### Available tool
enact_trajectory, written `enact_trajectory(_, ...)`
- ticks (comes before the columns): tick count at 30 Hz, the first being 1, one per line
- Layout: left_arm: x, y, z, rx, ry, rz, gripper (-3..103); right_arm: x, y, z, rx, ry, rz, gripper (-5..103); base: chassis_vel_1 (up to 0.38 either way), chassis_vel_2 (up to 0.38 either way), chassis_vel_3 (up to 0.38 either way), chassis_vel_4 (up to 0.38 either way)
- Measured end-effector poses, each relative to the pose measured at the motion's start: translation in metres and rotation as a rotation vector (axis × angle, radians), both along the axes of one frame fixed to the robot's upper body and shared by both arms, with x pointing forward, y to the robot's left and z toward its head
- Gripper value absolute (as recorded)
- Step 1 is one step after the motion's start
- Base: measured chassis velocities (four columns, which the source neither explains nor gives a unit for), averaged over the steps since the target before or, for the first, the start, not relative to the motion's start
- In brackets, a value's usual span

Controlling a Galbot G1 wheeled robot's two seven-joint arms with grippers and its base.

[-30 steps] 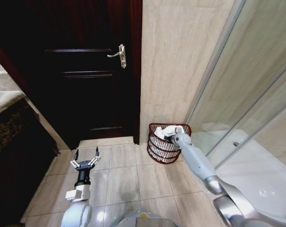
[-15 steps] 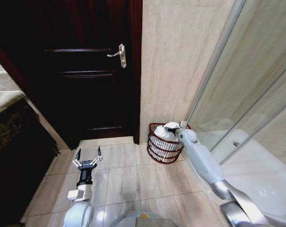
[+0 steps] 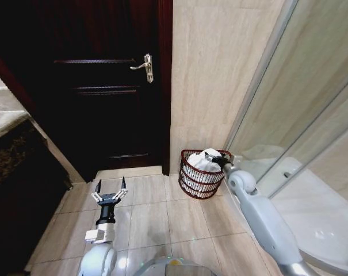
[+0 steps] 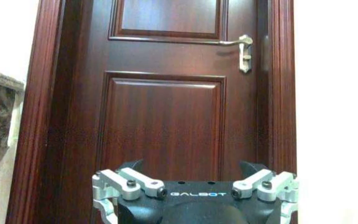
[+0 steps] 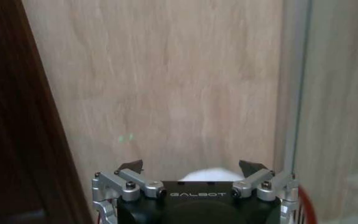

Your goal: Discard the used towel into the hamper.

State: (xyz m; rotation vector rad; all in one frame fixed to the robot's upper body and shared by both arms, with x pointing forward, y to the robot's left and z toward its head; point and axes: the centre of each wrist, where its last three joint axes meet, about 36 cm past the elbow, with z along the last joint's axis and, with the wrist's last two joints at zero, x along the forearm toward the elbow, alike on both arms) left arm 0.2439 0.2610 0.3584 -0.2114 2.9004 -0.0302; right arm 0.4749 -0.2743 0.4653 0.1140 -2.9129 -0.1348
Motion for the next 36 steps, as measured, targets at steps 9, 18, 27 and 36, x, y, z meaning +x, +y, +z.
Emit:
enact_trajectory(9,0.003,-0.002,-0.001,-0.027,-0.009,0.0,100,-0.073,-0.002,-0.035,-0.111,-0.29,-0.092,100,0.0,0.0,0.0,0.0)
enact_trajectory(18,0.004,-0.008,-0.01,-0.043,0.0,-0.034,100,-0.134,0.005,-0.049,-0.132,-0.296,-0.1,100,0.0,0.0,0.0,0.0)
enact_trajectory(27,0.01,-0.006,-0.005,-0.031,0.001,-0.048,100,-0.136,0.012,-0.044,-0.115,-0.293,-0.099,100,-0.021,0.031,0.028,-0.024)
enact_trajectory(36,0.011,-0.002,-0.005,-0.023,-0.002,-0.044,100,-0.132,0.013,-0.045,-0.123,-0.27,-0.101,100,-0.08,0.079,0.08,-0.076)
